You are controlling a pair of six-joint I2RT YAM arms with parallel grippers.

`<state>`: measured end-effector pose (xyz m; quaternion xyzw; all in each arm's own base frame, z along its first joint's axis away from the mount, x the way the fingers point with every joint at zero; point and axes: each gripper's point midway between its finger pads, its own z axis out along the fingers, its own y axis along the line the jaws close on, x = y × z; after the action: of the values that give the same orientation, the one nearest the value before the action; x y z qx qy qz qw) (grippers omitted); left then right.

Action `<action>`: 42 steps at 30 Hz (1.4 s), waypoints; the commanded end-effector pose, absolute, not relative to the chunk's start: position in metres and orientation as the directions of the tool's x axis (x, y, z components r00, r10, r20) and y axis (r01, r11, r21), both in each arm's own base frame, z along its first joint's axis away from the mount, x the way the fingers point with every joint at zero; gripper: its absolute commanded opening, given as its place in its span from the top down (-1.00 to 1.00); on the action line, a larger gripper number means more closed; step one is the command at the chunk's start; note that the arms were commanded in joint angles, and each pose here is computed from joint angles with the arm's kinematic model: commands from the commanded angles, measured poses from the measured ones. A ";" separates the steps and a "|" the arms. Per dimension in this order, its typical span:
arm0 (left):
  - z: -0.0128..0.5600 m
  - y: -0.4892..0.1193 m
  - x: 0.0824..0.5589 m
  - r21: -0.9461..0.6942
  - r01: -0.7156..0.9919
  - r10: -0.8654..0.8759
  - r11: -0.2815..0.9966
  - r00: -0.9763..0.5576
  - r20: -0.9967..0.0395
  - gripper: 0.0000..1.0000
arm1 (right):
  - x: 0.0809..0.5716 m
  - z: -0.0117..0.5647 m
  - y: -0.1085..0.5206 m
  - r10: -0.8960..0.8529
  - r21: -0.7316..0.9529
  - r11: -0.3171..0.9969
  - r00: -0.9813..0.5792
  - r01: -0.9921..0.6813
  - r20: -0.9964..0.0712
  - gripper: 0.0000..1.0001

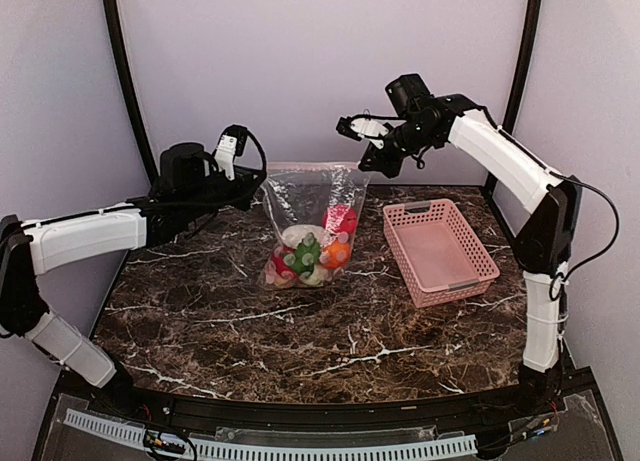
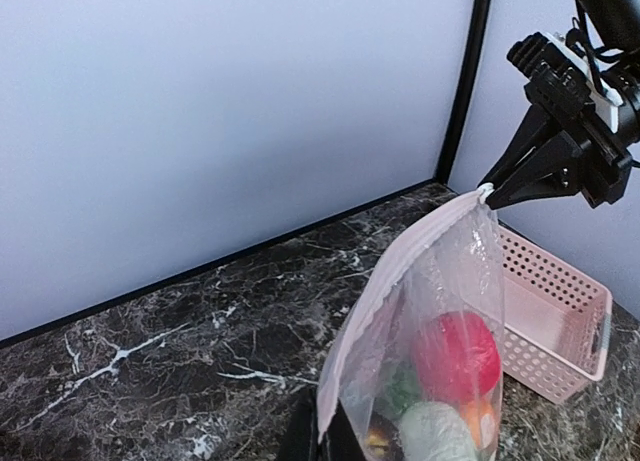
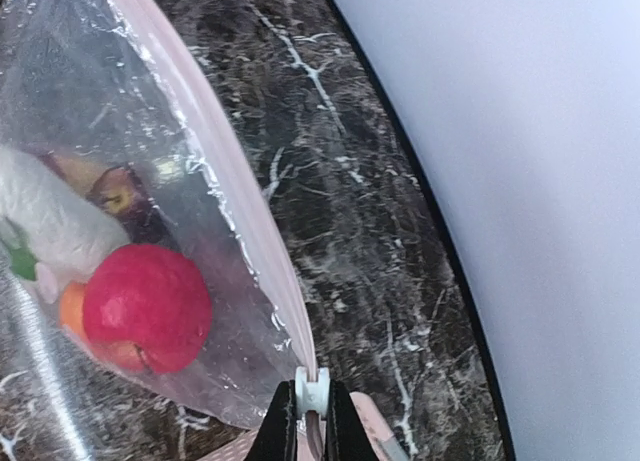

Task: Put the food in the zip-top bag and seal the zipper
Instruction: Unzip the zipper from the zipper food storage bag, then reset both arms

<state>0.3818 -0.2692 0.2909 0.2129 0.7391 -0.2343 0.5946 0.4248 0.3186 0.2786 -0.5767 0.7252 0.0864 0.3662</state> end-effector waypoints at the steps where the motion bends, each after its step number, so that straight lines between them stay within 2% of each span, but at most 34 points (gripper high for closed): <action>1: 0.315 -0.269 0.428 -0.124 0.569 -0.038 0.813 -0.160 -0.986 0.98 | 0.496 0.288 0.315 -0.750 -0.411 0.422 -0.056 -0.808 -0.659 0.91; 4: 0.327 -0.269 0.458 -0.117 0.560 -0.064 0.820 -0.115 -0.991 0.98 | 0.520 0.303 0.316 -0.734 -0.485 0.453 -0.004 -0.748 -0.679 0.91; 7: 0.348 -0.272 0.467 -0.108 0.578 -0.086 0.809 -0.066 -0.994 0.99 | 0.523 0.336 0.318 -0.695 -0.523 0.486 0.054 -0.700 -0.717 0.92; 10: 0.368 -0.272 0.465 -0.096 0.588 -0.102 0.803 -0.024 -0.995 0.99 | 0.509 0.365 0.318 -0.661 -0.535 0.485 0.110 -0.692 -0.742 0.93; 14: 0.375 -0.268 0.449 -0.085 0.608 -0.103 0.789 -0.006 -0.995 0.99 | 0.479 0.377 0.316 -0.635 -0.517 0.461 0.139 -0.721 -0.760 0.93; 17: 0.357 -0.267 0.433 -0.107 0.636 -0.091 0.764 -0.058 -0.994 0.98 | 0.444 0.353 0.323 -0.616 -0.433 0.379 0.127 -0.818 -0.777 0.92; 23: 0.275 -0.275 0.373 -0.224 0.751 -0.030 0.621 -0.262 -0.964 0.99 | 0.342 0.245 0.347 -0.683 -0.159 0.110 0.042 -0.981 -0.729 0.93; 27: 0.236 -0.263 0.337 -0.284 0.744 -0.002 0.605 -0.355 -0.935 0.98 | 0.276 0.208 0.356 -0.712 -0.004 -0.026 0.021 -1.000 -0.702 0.85; 29: 0.225 -0.259 0.315 -0.314 0.756 0.018 0.574 -0.395 -0.919 0.76 | 0.254 0.200 0.357 -0.725 0.032 -0.063 0.023 -0.998 -0.688 0.70; 30: 0.214 -0.258 0.305 -0.336 0.757 0.030 0.560 -0.424 -0.905 0.47 | 0.249 0.199 0.357 -0.727 0.041 -0.069 0.022 -0.997 -0.686 0.48; 31: 0.222 -0.260 0.289 -0.345 0.791 0.038 0.506 -0.420 -0.907 0.20 | 0.246 0.201 0.356 -0.729 0.055 -0.063 0.008 -0.996 -0.685 0.17; 32: 0.232 -0.257 0.277 -0.326 0.813 0.042 0.482 -0.393 -0.919 0.07 | 0.247 0.205 0.355 -0.727 0.063 -0.046 -0.010 -0.997 -0.686 -0.04; 33: 0.228 -0.254 0.270 -0.335 0.809 0.067 0.483 -0.416 -0.907 -0.15 | 0.248 0.213 0.354 -0.721 0.070 -0.033 -0.024 -0.997 -0.692 -0.17; 34: 0.246 -0.250 0.266 -0.277 0.827 0.072 0.488 -0.355 -0.932 -0.25 | 0.248 0.224 0.352 -0.708 0.084 -0.032 -0.037 -0.996 -0.705 -0.23; 35: 0.241 -0.242 0.265 -0.268 0.803 0.102 0.533 -0.375 -0.921 -0.42 | 0.250 0.237 0.351 -0.689 0.093 -0.031 -0.046 -0.995 -0.723 -0.30; 36: 0.263 -0.237 0.265 -0.191 0.815 0.115 0.547 -0.299 -0.947 -0.48 | 0.252 0.249 0.347 -0.670 0.102 -0.027 -0.058 -0.994 -0.740 -0.34; 37: 0.258 -0.227 0.267 -0.178 0.779 0.146 0.601 -0.327 -0.934 -0.57 | 0.257 0.261 0.343 -0.654 0.096 -0.017 -0.061 -0.995 -0.754 -0.38; 38: 0.275 -0.221 0.269 -0.105 0.775 0.166 0.623 -0.262 -0.951 -0.61 | 0.265 0.271 0.337 -0.644 0.083 0.005 -0.067 -0.997 -0.762 -0.39; 42: 0.291 -0.180 0.297 0.018 0.581 0.193 0.814 -0.242 -0.951 -0.80 | 0.315 0.299 0.292 -0.588 0.053 0.193 -0.159 -0.980 -0.793 -0.46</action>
<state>0.2762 -0.2215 0.3007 0.2938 0.7169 -0.3058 0.5534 0.2834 0.3379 0.2551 -0.6244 0.6647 0.3034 0.2762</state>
